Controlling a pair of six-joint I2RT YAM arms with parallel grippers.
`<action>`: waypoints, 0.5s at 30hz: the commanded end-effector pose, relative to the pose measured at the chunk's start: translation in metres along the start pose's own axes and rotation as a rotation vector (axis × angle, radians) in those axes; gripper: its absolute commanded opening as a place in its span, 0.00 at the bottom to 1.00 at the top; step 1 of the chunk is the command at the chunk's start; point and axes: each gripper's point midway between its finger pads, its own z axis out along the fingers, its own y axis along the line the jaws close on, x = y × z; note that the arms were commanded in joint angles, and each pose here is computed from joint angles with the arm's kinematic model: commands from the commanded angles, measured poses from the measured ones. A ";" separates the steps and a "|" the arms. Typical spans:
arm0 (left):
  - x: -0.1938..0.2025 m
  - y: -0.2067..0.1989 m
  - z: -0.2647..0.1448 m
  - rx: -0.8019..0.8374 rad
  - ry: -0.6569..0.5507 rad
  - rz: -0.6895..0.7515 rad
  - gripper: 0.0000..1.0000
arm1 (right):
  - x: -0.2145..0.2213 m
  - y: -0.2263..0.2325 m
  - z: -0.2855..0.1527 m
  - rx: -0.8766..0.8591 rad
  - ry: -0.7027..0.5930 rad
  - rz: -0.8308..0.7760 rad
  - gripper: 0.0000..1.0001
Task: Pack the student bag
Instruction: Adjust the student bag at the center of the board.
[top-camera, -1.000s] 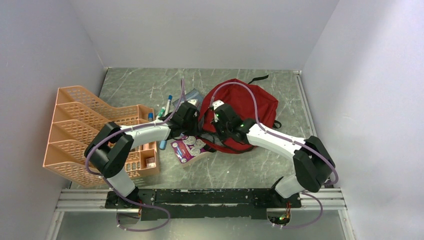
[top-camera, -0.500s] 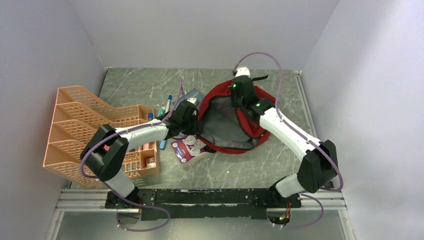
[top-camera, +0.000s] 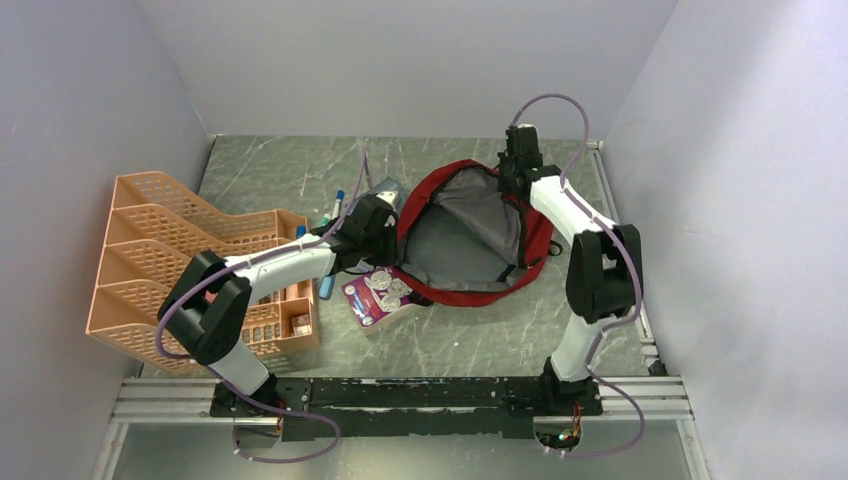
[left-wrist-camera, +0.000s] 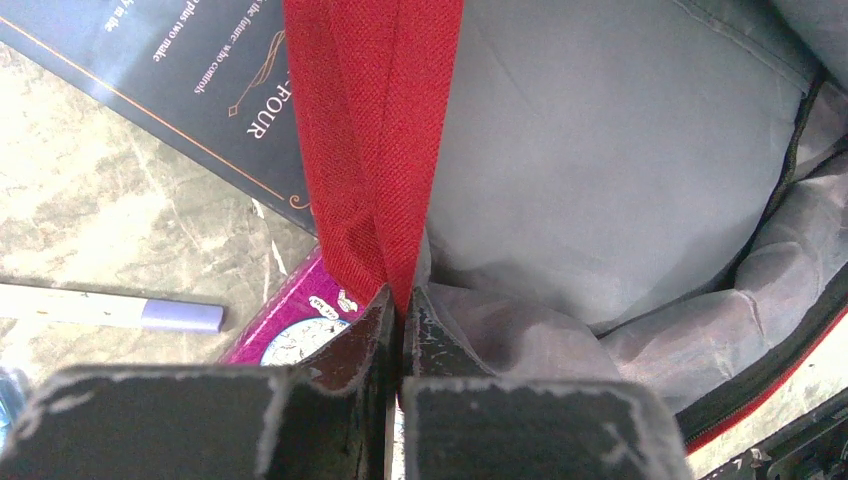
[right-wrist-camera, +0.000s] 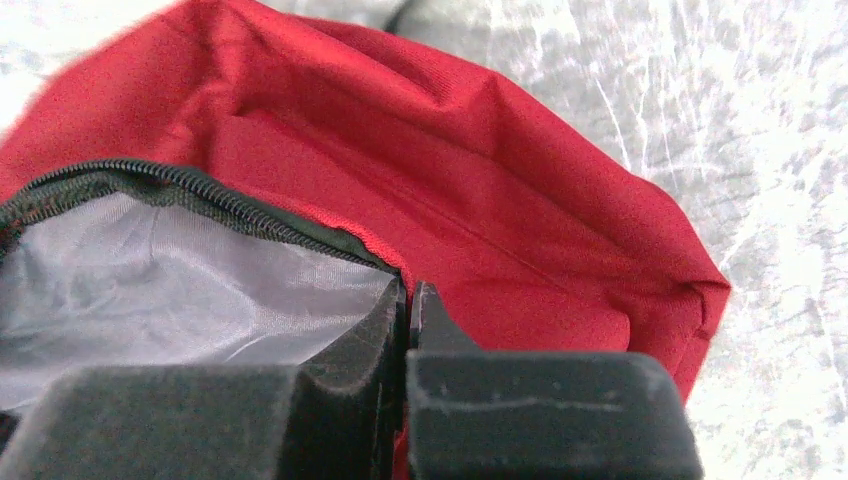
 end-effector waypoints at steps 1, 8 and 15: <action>-0.012 -0.013 -0.011 0.045 -0.006 0.025 0.05 | 0.003 -0.026 0.033 0.000 0.052 0.055 0.00; -0.012 -0.015 -0.011 0.057 -0.001 0.027 0.05 | 0.039 -0.047 0.072 0.061 0.175 0.069 0.07; -0.016 -0.020 -0.014 0.073 -0.005 0.026 0.05 | 0.026 -0.065 0.057 0.148 0.124 0.060 0.44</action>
